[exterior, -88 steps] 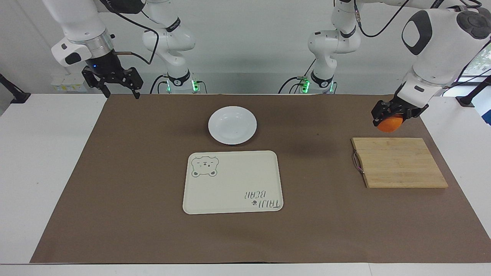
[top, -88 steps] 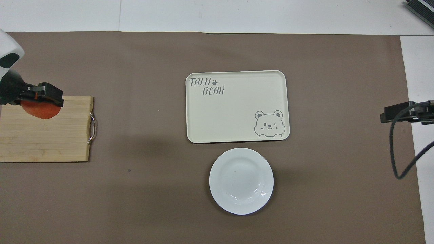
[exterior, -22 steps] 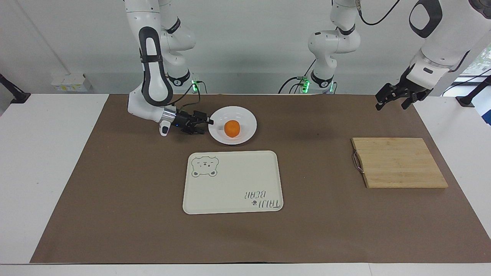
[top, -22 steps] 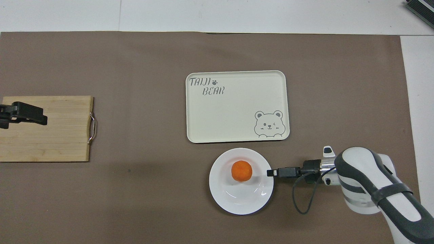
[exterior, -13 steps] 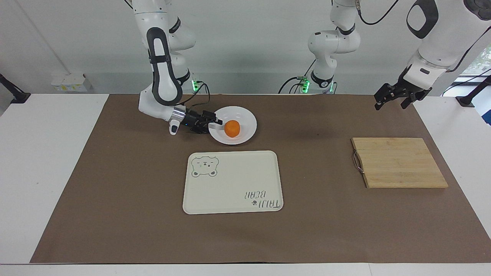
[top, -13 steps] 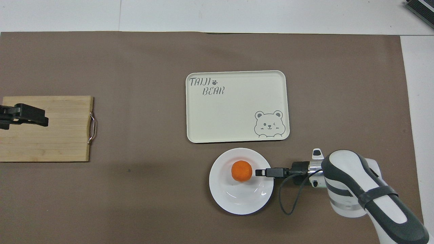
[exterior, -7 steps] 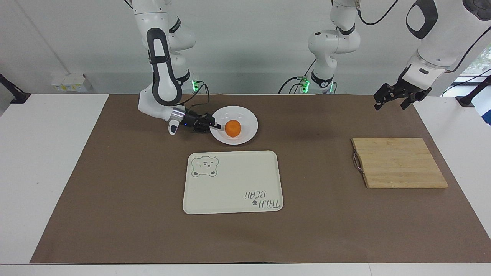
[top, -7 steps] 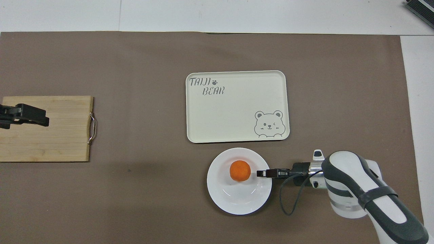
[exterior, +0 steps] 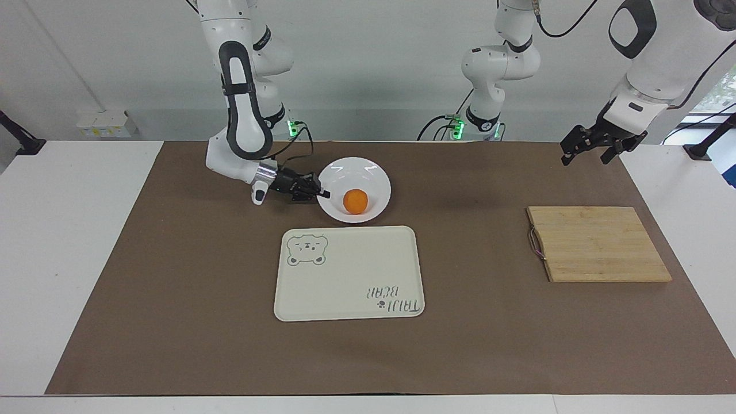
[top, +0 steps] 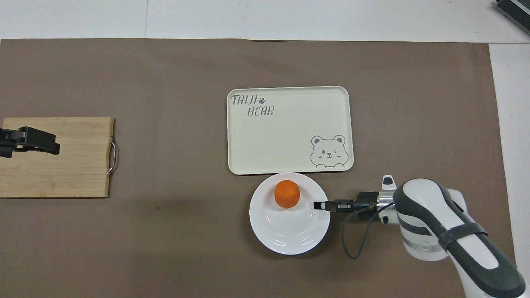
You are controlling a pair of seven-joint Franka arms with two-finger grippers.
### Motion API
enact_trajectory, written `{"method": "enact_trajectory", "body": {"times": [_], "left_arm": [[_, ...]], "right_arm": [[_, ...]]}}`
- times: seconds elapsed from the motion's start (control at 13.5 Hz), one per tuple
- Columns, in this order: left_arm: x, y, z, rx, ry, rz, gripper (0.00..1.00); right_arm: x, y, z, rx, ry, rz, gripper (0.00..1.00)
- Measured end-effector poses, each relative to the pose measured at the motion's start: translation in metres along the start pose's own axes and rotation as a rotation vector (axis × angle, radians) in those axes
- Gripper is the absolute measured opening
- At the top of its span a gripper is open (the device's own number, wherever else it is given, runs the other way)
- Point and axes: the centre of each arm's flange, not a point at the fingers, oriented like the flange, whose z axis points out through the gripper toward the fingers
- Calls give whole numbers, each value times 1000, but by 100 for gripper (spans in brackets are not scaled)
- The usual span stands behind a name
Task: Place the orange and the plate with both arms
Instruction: 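Slide the plate with the right gripper onto the cream tray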
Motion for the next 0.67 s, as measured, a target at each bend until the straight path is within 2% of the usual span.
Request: {"method": "enact_trajectory", "body": {"times": [0.37,0.67], "left_arm": [[0,0,0,0,0,-1,100],[0,-1,0,0,0,-1,100]], "right_arm": [[36,-31,-13,14,46,-84,4],[67,-68,-47,-21,-21,-95,4]]}}
